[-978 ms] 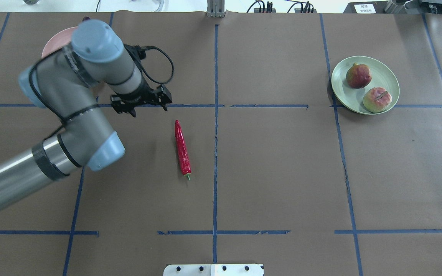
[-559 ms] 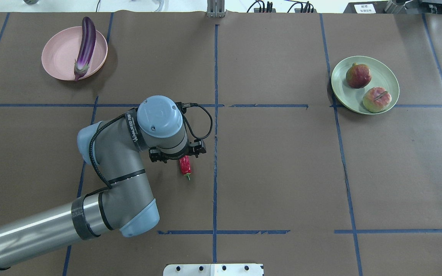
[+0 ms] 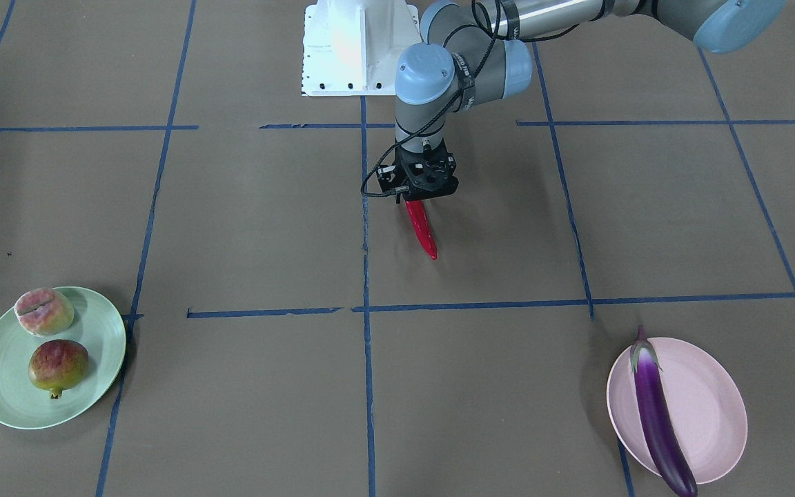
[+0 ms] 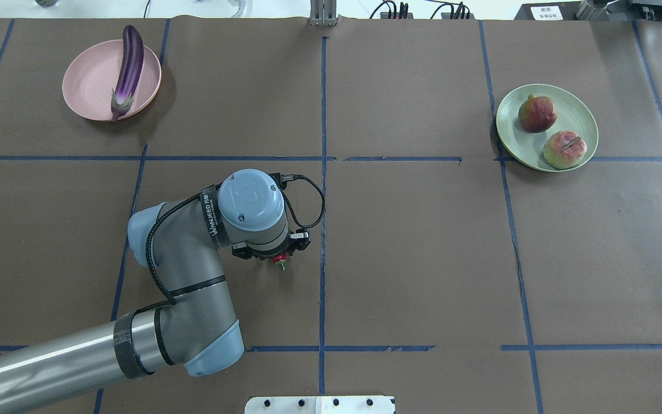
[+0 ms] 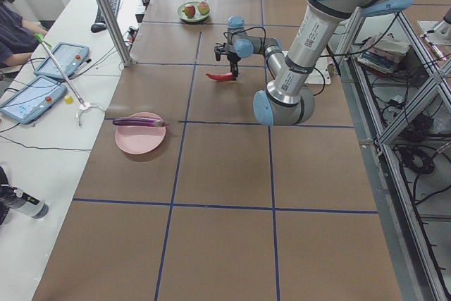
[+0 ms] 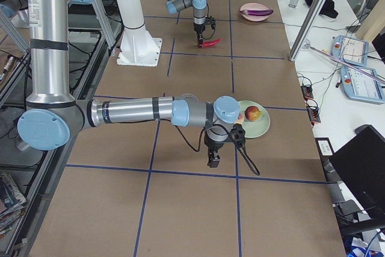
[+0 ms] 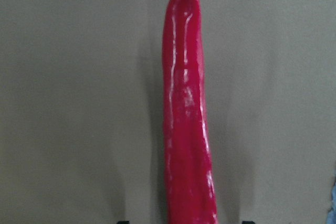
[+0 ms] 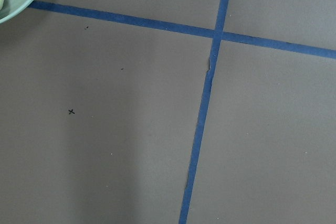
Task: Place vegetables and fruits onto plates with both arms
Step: 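Move the left gripper to the red chili pepper and grasp it, then carry the chili pepper with the left gripper onto the pink plate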
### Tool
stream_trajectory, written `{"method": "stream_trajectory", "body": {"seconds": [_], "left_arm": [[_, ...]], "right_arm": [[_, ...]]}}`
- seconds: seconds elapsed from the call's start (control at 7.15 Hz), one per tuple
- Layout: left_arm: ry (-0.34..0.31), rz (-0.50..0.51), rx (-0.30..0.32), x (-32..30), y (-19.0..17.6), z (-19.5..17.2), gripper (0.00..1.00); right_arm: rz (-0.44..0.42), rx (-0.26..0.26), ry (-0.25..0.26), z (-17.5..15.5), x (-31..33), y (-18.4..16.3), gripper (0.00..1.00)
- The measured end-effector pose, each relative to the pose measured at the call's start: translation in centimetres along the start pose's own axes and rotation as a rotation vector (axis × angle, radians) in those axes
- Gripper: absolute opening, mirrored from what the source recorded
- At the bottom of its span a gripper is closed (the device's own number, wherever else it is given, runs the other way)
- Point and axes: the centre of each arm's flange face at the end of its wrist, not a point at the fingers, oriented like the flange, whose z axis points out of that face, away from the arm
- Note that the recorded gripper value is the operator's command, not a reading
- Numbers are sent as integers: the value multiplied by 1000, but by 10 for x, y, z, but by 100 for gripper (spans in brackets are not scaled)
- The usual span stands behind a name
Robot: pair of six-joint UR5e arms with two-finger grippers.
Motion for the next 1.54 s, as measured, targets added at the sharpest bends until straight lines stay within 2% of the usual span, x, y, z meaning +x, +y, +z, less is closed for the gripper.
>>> {"method": "stream_trajectory", "body": {"seconds": [0.28,0.42,0.56,0.7,0.98,1.12,1.4,1.54], "left_arm": [[14,-5,9,-1,-6,-11,0],[23,-26,21,-9,-30,-27,0],[26,-47,24,-27,-68,-47,0],[24,-42,33,-62,-123,-71,0],[-35,35,81,-160,-244,-109,0],[-86,87,83,-216,-301,-115,0],[-135,142,82,-290,-377,-89,0],[-138,151,88,-309,-400,-68,41]], "right_arm": [[0,0,-1,0,0,0,100],[0,0,-1,0,0,0,100],[0,0,0,0,0,0,100],[1,0,0,0,0,0,100],[1,0,0,0,0,0,100],[0,0,0,0,0,0,100],[-1,1,1,0,0,0,100],[-1,1,0,0,0,0,100]]}}
